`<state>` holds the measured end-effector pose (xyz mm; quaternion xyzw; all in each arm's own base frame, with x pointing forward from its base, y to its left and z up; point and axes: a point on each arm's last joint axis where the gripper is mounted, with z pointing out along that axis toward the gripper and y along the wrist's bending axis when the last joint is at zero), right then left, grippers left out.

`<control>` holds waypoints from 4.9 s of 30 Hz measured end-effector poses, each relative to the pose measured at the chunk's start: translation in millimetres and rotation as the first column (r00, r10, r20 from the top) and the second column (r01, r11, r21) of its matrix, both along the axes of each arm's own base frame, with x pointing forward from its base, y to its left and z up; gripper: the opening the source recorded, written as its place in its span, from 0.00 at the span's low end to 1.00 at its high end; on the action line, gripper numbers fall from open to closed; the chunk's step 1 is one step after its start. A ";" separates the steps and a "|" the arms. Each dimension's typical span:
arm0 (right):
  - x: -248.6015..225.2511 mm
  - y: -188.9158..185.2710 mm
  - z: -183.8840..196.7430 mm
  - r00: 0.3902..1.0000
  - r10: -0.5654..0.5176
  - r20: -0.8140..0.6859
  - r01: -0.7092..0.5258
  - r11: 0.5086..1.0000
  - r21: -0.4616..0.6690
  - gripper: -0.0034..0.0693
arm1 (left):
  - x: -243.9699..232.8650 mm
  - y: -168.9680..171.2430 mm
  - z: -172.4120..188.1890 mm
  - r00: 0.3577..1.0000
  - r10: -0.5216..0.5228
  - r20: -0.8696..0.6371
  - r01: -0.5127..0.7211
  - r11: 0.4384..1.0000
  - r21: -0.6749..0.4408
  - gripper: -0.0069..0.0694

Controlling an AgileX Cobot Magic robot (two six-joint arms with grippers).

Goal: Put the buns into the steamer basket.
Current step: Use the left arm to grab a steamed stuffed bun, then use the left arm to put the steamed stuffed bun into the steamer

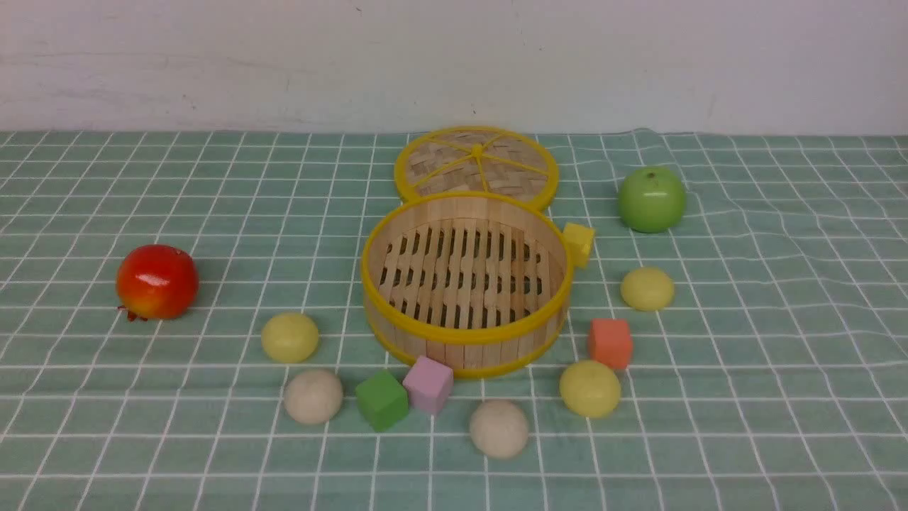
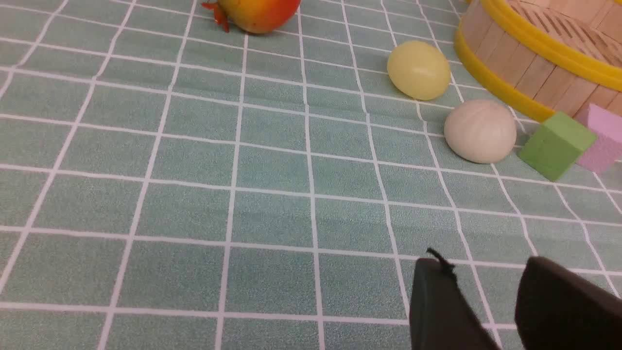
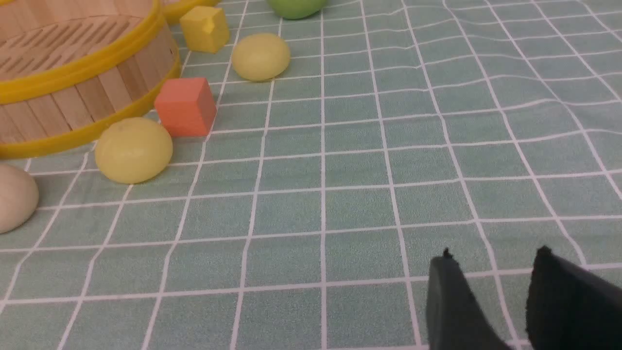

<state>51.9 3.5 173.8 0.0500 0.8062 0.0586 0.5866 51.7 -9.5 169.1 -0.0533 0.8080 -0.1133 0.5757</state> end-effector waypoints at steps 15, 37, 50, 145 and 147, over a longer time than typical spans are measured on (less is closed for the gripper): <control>0.0 0.0 0.0 1.000 0.000 0.000 0.000 1.000 0.000 0.38 | 0.0 0.0 0.0 1.000 0.000 0.000 0.000 1.000 0.000 0.40; 0.0 0.0 0.0 1.000 0.000 0.000 0.000 1.000 0.000 0.38 | 4.0 -2.4 21.4 0.985 0.138 0.107 -0.048 0.804 -0.593 0.40; 0.0 0.0 0.0 1.000 0.000 0.000 0.000 1.000 0.000 0.38 | -7.4 -17.6 109.4 0.981 -0.035 0.192 0.144 0.794 -0.591 0.07; 0.0 0.0 0.0 1.000 0.000 0.000 0.000 1.000 0.001 0.38 | 355.1 -191.7 45.2 0.689 -0.376 -0.619 0.527 0.847 0.072 0.25; 0.0 0.0 0.0 1.000 0.000 0.000 0.000 1.000 0.001 0.38 | 353.6 -191.2 47.3 0.686 -0.372 -0.625 0.520 0.852 0.063 0.35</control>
